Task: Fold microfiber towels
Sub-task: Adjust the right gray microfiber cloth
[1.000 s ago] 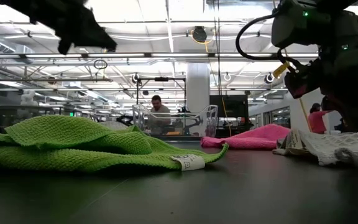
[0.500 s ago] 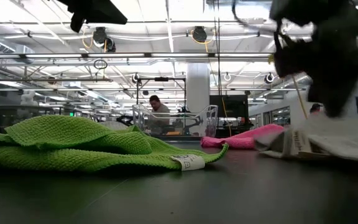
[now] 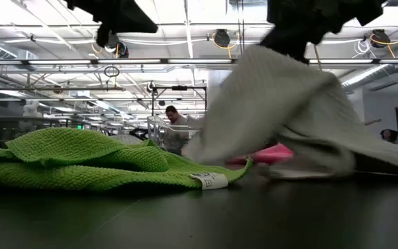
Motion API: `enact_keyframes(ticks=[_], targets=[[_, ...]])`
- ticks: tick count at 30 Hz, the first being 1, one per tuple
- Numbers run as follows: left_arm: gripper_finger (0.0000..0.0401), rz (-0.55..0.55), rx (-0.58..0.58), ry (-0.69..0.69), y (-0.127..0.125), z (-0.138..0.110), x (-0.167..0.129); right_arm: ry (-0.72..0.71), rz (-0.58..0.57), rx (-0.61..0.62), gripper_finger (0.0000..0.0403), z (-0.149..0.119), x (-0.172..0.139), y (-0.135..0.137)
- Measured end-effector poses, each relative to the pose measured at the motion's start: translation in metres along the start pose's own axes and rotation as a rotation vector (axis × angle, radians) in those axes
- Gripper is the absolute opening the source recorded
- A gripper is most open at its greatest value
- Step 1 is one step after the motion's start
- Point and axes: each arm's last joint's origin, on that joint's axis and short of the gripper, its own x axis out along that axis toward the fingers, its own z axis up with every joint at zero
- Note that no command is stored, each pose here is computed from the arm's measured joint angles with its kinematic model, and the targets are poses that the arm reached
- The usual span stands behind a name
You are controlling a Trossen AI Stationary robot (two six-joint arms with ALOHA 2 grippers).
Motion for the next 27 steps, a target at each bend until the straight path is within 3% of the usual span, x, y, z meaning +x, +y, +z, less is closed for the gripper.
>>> enact_keyframes(ticks=[6,10,18,27], targets=[[0.0014,-0.046,-0.045,0.025,-0.003,-0.009,0.022,-0.198,0.087,-0.068,0.0,0.022,-0.01,0.006],[0.003,-0.048,-0.076,0.061,0.0,-0.015,0.031,-0.216,0.072,-0.075,0.0,0.025,-0.016,0.005],[0.003,-0.095,-0.04,-0.019,-0.002,-0.004,0.028,-0.128,-0.061,-0.06,0.0,0.013,-0.003,-0.006],[0.001,-0.089,-0.028,-0.038,-0.002,-0.002,0.029,-0.024,-0.081,-0.047,0.0,-0.008,0.053,-0.026]])
